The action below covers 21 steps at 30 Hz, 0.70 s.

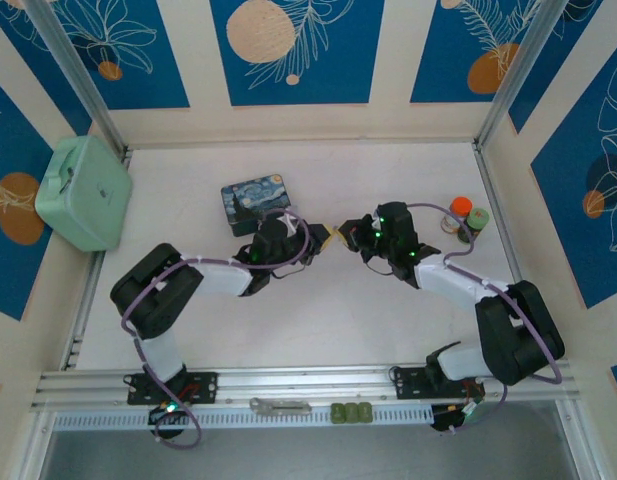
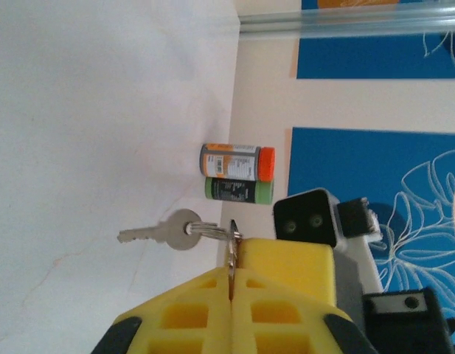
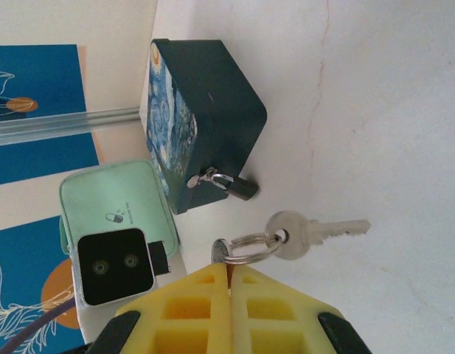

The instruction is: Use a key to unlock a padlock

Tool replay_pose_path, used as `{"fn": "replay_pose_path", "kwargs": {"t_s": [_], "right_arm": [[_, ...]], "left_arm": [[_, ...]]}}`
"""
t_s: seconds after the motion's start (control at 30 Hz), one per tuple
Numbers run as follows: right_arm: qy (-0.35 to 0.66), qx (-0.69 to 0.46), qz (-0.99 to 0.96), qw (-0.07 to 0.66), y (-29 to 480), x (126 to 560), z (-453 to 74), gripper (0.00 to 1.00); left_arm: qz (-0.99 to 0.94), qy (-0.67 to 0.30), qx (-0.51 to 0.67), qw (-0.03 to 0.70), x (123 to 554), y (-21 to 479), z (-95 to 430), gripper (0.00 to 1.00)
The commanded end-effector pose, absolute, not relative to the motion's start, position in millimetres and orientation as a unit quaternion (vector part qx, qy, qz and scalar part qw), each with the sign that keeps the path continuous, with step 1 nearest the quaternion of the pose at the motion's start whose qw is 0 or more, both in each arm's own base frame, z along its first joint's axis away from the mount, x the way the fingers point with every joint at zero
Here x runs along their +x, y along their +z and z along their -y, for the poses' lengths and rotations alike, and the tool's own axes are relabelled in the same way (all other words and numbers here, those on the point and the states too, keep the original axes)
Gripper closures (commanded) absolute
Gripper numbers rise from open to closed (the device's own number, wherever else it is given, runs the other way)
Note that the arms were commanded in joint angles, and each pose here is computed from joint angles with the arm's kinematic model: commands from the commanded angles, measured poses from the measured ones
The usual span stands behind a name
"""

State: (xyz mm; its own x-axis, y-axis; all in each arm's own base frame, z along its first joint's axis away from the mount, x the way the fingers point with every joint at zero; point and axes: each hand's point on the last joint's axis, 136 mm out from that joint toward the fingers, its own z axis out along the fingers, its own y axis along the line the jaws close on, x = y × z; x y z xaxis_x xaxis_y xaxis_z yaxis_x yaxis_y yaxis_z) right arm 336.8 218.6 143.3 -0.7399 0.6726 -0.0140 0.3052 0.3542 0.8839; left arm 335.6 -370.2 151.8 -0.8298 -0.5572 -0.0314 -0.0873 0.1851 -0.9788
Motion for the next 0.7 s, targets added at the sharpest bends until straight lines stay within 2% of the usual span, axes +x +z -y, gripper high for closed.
{"fn": "replay_pose_path", "kwargs": {"t_s": [0.0, 0.13, 0.17, 0.33, 0.53, 0.67], "right_arm": [[0.483, 0.281, -0.809, 0.183, 138.6, 330.3, -225.5, 0.99], [0.488, 0.207, -0.824, 0.201, 155.2, 323.0, -217.1, 0.58], [0.479, 0.174, -0.836, 0.205, 159.4, 319.4, -213.0, 0.55], [0.427, 0.029, -0.880, 0.205, 172.5, 300.9, -196.5, 0.56], [0.525, -0.084, -0.822, 0.202, 210.0, 286.0, -203.7, 0.61], [0.546, -0.112, -0.804, 0.206, 215.1, 289.8, -209.8, 0.61]], "left_arm": [[-0.729, -0.623, -0.197, 0.203, 337.1, 170.1, 379.5, 1.00], [-0.740, -0.613, -0.188, 0.204, 342.1, 168.5, 368.5, 1.00], [-0.748, -0.608, -0.174, 0.203, 343.3, 169.5, 365.7, 1.00], [-0.779, -0.597, -0.061, 0.179, 338.4, 182.1, 368.2, 1.00], [-0.751, -0.646, 0.089, 0.101, 312.3, 208.6, 384.1, 1.00], [-0.748, -0.643, 0.150, 0.075, 296.3, 216.4, 384.7, 1.00]]}}
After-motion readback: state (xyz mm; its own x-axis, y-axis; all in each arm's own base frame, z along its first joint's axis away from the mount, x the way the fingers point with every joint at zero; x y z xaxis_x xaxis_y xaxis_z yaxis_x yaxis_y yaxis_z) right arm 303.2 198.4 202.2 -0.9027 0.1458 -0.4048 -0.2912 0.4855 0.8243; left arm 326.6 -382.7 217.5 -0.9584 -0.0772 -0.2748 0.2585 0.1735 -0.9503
